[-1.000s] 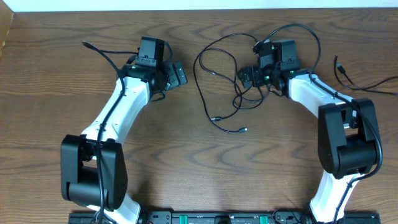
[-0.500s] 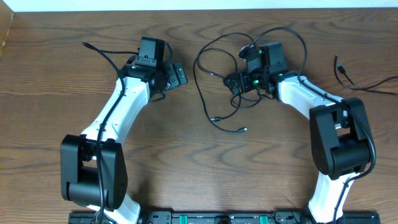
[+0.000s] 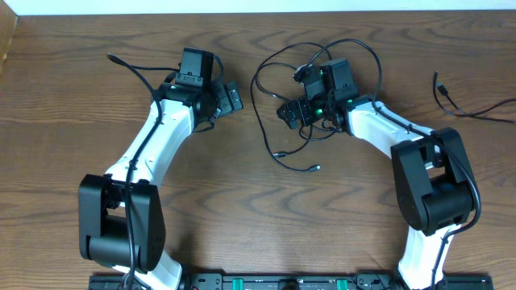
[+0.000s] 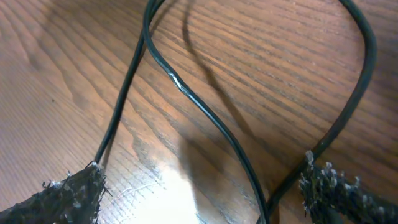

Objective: Untangle cables
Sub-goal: 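Move the right gripper left over the cable loops toward the left gripper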

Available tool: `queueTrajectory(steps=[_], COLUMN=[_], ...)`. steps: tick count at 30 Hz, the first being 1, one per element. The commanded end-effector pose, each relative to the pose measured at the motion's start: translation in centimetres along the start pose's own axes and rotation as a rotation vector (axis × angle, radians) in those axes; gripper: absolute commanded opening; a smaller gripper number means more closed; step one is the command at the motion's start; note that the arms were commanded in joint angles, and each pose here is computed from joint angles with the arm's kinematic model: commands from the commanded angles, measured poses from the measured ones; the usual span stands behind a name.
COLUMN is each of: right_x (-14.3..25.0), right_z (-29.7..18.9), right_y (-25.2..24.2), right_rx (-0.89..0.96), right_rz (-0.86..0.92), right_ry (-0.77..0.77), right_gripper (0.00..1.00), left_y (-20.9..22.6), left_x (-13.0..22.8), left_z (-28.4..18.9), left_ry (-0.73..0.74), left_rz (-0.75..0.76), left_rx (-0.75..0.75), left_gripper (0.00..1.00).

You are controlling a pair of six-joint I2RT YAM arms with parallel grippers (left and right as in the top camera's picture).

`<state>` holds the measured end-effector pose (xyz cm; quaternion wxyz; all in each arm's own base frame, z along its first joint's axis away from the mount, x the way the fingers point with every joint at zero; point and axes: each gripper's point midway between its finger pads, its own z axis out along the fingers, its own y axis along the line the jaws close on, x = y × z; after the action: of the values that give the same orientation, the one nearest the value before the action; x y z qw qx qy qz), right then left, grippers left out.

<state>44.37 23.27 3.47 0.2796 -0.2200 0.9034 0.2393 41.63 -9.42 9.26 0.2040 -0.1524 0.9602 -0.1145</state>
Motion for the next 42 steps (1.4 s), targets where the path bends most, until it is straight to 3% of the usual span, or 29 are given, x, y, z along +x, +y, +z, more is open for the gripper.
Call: queueTrajectory(steps=[1, 6, 12, 22, 28, 36, 42], right_x=[0.9, 1.7, 2.0, 5.9, 6.9, 6.0, 0.1], right_z=[0.4, 0.1, 0.2, 3.3, 3.8, 3.2, -1.2], right_y=[-1.4, -3.2, -3.3, -3.0, -3.5, -3.5, -2.5], right_rx=[0.085, 0.189, 0.197, 0.185, 0.216, 0.218, 0.23], right_rz=[-0.008, -0.001, -0.024, -0.037, -0.036, -0.037, -0.063], right_ry=[0.029, 0.06, 0.072, 0.178, 0.208, 0.185, 0.03], right_gripper=[0.98, 0.93, 0.7, 0.43, 0.02, 0.01, 0.01], left_y=[0.6, 0.6, 0.6, 0.7, 0.7, 0.7, 0.7], left_x=[0.3, 0.4, 0.4, 0.5, 0.5, 0.5, 0.5], left_z=[0.5, 0.5, 0.5, 0.5, 0.5, 0.5, 0.5], left_ry=[0.013, 0.015, 0.016, 0.022, 0.022, 0.022, 0.022], left_rz=[0.009, 0.008, 0.009, 0.008, 0.008, 0.008, 0.008], left_rx=[-0.024, -0.026, -0.026, -0.03, -0.03, -0.03, -0.03], left_gripper=[0.98, 0.98, 0.98, 0.98, 0.98, 0.98, 0.98])
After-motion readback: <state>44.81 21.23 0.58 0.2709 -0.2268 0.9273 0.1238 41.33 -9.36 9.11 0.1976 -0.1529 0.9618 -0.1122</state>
